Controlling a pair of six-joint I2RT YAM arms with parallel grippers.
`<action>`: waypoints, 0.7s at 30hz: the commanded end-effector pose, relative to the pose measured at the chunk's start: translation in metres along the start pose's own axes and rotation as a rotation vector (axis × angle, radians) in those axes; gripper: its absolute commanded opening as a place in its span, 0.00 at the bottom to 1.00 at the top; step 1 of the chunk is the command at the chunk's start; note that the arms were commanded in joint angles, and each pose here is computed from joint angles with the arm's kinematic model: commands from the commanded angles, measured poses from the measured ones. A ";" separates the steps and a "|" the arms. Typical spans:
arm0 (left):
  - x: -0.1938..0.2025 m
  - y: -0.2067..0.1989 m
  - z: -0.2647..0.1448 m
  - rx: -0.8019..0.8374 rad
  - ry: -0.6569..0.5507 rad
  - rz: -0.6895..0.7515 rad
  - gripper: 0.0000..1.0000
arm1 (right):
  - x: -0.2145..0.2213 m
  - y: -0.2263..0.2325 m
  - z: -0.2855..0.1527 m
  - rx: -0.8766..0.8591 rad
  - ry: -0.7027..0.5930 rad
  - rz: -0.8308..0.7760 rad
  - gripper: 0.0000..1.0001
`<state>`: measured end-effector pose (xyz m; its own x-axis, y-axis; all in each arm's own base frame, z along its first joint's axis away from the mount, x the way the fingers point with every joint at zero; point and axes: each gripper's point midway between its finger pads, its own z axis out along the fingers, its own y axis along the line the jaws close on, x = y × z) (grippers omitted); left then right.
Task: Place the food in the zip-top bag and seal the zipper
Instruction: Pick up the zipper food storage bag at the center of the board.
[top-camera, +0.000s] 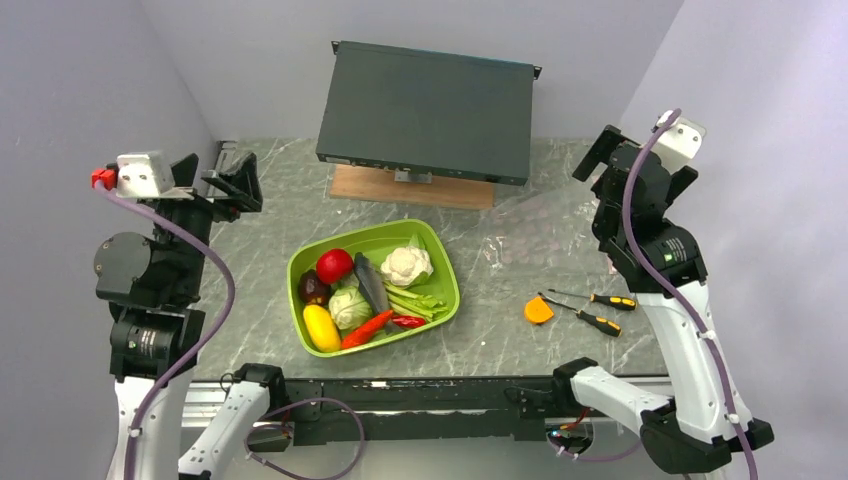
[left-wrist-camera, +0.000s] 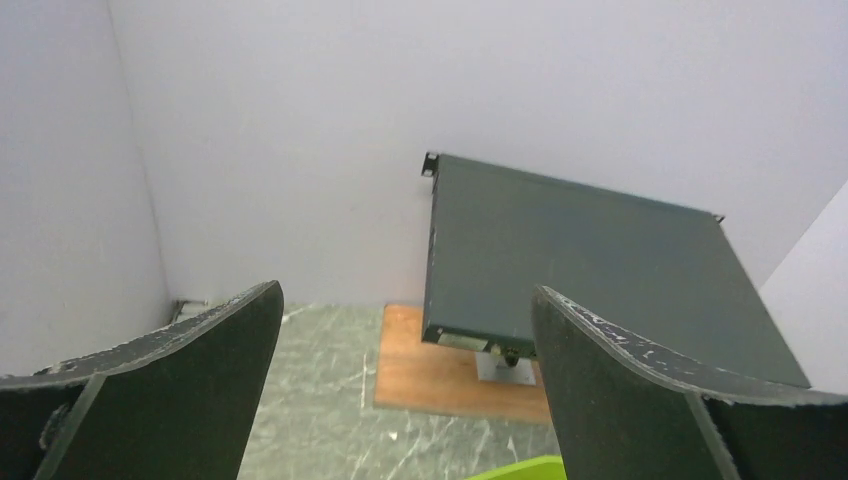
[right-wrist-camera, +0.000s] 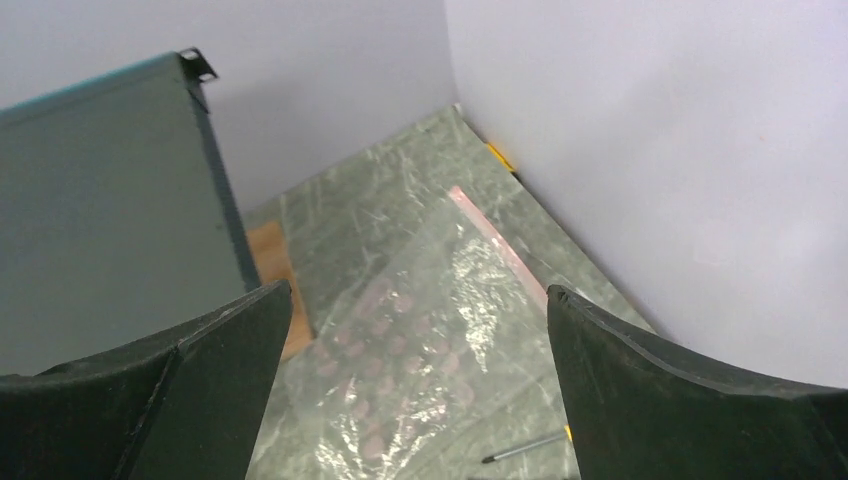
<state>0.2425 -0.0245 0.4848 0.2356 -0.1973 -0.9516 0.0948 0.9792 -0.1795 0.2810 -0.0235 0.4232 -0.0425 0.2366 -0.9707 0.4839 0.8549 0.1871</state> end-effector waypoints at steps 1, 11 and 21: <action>0.006 -0.004 0.011 0.028 0.002 0.011 0.99 | 0.018 -0.004 0.006 0.056 0.060 -0.040 1.00; 0.053 -0.007 0.029 0.077 0.065 0.016 0.99 | 0.108 -0.025 0.086 0.017 0.189 0.067 1.00; 0.118 -0.021 0.034 0.203 0.203 0.030 0.99 | 0.194 -0.076 0.180 0.030 0.304 0.222 1.00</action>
<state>0.3011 -0.0559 0.3750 -0.0024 -0.1440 -0.9896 0.1942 0.9707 -0.1417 0.3544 -0.1147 0.1893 -0.2798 0.5086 -0.8142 0.6151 0.7462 0.2547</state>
